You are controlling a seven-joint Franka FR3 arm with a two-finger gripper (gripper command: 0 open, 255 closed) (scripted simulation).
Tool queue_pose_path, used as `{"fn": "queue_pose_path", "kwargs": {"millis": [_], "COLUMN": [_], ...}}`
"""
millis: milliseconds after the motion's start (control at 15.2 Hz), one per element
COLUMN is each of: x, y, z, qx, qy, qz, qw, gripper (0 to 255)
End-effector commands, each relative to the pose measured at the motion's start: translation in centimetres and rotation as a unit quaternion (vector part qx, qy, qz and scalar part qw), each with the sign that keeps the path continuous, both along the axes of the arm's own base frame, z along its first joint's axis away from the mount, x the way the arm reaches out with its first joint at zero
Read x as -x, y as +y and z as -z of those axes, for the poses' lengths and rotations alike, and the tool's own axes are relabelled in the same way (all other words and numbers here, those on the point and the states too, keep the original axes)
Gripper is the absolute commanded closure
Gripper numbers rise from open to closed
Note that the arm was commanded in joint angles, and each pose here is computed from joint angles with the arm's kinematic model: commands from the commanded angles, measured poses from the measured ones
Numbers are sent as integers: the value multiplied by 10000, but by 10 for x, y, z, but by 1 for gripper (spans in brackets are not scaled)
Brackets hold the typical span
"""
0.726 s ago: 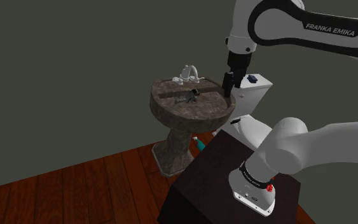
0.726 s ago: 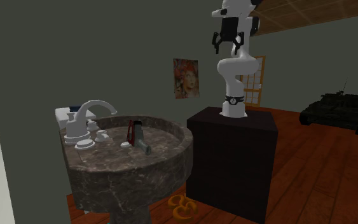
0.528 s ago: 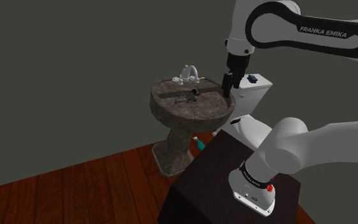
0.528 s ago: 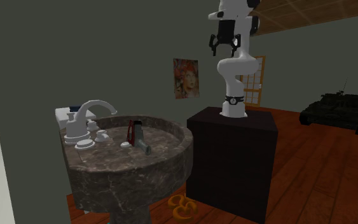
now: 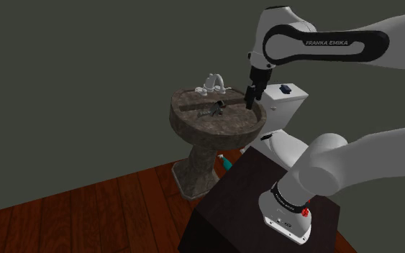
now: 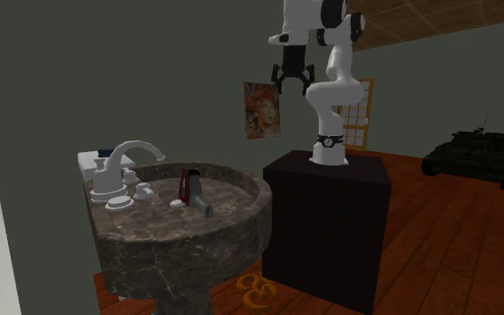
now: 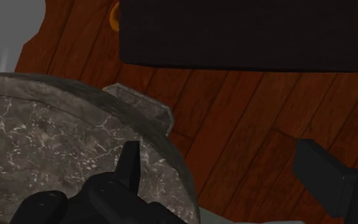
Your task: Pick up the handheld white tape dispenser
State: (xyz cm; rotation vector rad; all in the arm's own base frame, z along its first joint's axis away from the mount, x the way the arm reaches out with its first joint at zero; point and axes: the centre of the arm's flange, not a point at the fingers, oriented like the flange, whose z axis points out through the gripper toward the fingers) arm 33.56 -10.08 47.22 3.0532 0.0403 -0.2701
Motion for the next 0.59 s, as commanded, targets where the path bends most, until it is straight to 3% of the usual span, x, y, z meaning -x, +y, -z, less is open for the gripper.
{"fn": "queue_pose_path", "kwargs": {"millis": [0,528], "x": [-13,-60], "y": [-20,-95], "z": [12,68], "qx": [-28,-160], "qy": [-54,-241], "qz": [-60,-272], "qw": [10000,9992], "gripper": [0,0]}}
